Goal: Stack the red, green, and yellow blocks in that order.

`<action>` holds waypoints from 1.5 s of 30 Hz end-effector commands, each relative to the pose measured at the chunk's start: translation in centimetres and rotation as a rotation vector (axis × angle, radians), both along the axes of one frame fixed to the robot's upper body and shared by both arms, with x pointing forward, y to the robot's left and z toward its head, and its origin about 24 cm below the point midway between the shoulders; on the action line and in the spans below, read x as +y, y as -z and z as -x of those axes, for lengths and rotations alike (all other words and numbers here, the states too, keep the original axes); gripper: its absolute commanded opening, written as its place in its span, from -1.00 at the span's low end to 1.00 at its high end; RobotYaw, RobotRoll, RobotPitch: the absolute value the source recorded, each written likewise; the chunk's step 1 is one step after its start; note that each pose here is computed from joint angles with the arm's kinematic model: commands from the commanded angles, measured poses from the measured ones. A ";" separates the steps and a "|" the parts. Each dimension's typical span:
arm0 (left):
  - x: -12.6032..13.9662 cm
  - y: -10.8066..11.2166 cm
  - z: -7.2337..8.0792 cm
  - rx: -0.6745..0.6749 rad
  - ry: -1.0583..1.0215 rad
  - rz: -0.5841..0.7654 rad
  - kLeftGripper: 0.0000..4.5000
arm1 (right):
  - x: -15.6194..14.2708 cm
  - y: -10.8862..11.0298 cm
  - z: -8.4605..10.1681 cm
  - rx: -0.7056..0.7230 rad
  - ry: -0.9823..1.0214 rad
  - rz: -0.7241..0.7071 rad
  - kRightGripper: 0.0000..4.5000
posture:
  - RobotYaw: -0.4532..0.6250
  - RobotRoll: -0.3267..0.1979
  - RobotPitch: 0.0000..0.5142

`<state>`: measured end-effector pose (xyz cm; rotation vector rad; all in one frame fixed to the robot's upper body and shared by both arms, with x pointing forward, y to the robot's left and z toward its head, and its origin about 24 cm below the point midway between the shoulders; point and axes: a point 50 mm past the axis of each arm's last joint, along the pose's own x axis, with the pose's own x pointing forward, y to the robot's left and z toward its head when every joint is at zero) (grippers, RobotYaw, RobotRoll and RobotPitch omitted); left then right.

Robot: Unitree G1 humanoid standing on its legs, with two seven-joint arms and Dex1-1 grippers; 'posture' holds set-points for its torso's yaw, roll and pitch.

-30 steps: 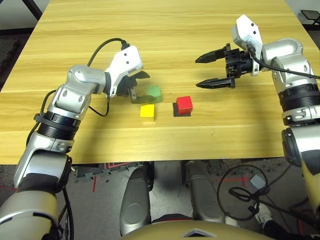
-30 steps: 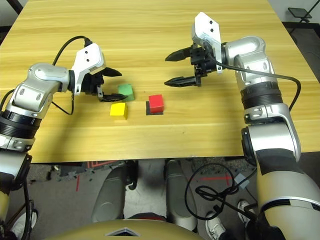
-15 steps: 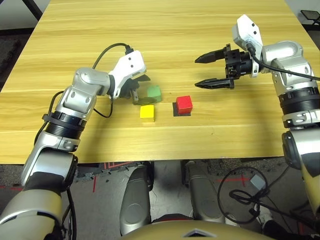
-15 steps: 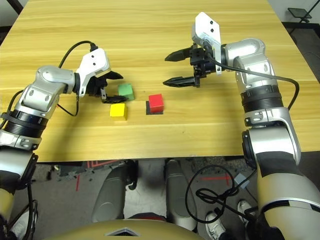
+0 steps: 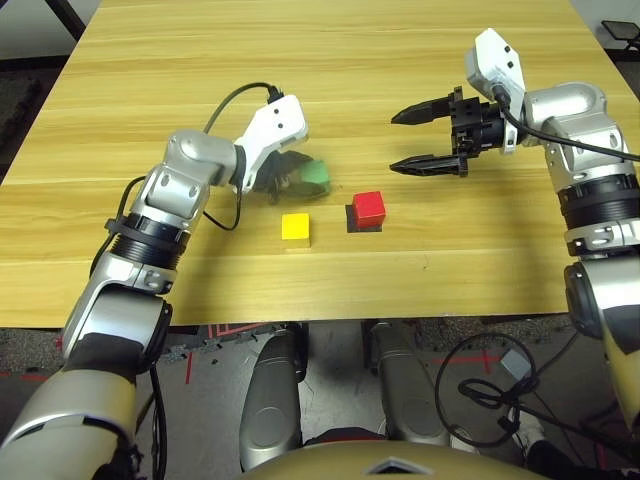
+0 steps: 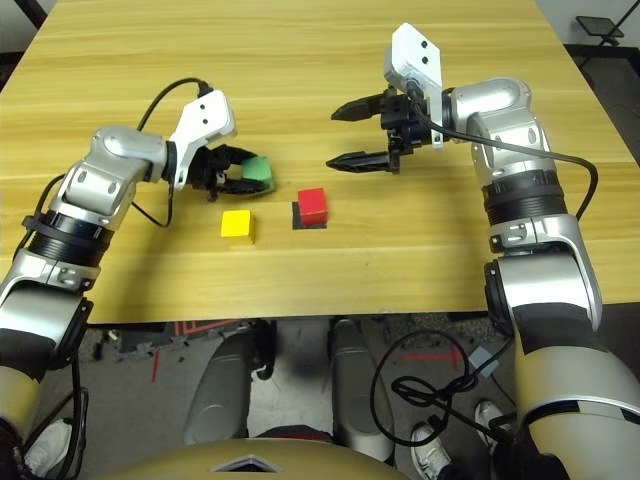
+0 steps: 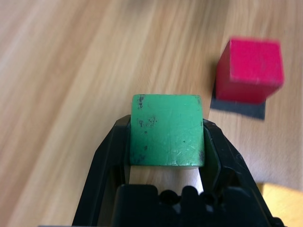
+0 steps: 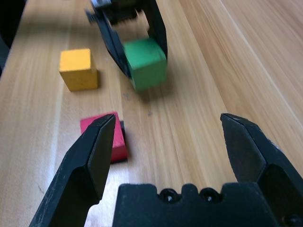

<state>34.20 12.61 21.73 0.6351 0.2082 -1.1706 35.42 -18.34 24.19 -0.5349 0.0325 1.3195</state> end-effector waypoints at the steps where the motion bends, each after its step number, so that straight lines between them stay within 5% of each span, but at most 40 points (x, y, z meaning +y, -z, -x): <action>1: -1.4 -1.2 1.5 0.046 0.025 0.001 -0.07 | -1.2 1.1 0.1 0.022 0.030 0.005 1.00 | 0.36 0.33 -0.10; 11: -5.1 -2.7 4.3 0.100 0.099 0.011 -0.07 | -2.2 2.9 1.6 0.089 -0.101 -0.055 1.00 | 0.35 0.46 -0.04; 20: -7.1 -1.5 4.2 0.131 0.093 0.039 -0.07 | -2.9 2.7 2.6 0.087 -0.142 -0.068 1.00 | 0.27 0.47 0.01; 45: -6.6 0.9 3.8 0.147 0.088 0.021 -0.07 | -3.4 0.7 2.5 0.042 -0.131 -0.079 1.00 | 0.21 0.43 0.04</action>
